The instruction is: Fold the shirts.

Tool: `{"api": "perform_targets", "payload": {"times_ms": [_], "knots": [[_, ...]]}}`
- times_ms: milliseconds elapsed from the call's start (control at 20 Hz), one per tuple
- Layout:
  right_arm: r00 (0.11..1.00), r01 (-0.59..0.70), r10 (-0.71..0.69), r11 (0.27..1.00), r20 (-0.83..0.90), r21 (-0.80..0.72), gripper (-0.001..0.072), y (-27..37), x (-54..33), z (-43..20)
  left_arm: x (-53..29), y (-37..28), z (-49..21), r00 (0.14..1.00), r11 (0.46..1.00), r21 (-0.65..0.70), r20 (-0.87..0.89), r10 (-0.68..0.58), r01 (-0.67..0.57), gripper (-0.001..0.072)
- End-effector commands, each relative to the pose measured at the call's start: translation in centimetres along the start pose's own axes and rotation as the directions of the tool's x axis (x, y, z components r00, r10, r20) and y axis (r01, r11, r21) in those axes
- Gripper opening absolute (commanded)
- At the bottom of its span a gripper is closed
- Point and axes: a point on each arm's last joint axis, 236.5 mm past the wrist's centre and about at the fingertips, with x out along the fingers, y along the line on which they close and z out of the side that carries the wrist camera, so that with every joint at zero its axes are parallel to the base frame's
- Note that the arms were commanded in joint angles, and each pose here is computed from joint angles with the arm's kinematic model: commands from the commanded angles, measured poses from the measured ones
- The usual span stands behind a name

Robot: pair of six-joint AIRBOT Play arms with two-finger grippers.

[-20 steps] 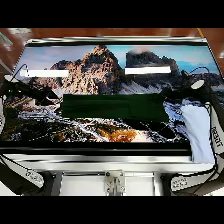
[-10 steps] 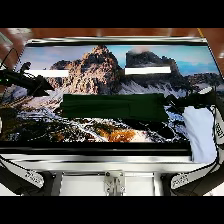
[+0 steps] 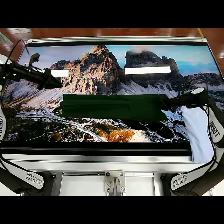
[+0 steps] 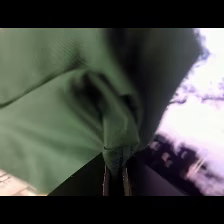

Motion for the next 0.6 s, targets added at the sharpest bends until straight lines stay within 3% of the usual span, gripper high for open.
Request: {"api": "perform_targets", "payload": {"times_ms": [0,200,350,550], "knots": [[0.995,-0.036,0.046,0.994,0.093,-0.106,0.0062,4.8,-4.4,0.8,4.7,-4.3,-0.1,0.997,0.987,0.148,-0.035,-0.065,0.069,0.0032],[0.975,-0.046,0.082,0.984,0.206,-0.170,0.0062,11.0,-11.3,-0.2,14.8,-8.8,-2.0,0.990,0.972,0.209,-0.113,-0.087,0.110,0.0031],[0.959,-0.056,0.107,0.979,0.263,-0.194,0.0062,14.3,-15.0,-1.8,21.2,-12.2,-2.5,0.991,0.961,0.245,-0.071,-0.112,0.126,0.0032],[0.936,-0.066,0.139,0.972,0.323,-0.225,0.0062,17.6,-18.7,-3.9,27.1,-16.0,-6.4,0.972,0.952,0.219,-0.141,-0.187,0.215,0.0031]]}}
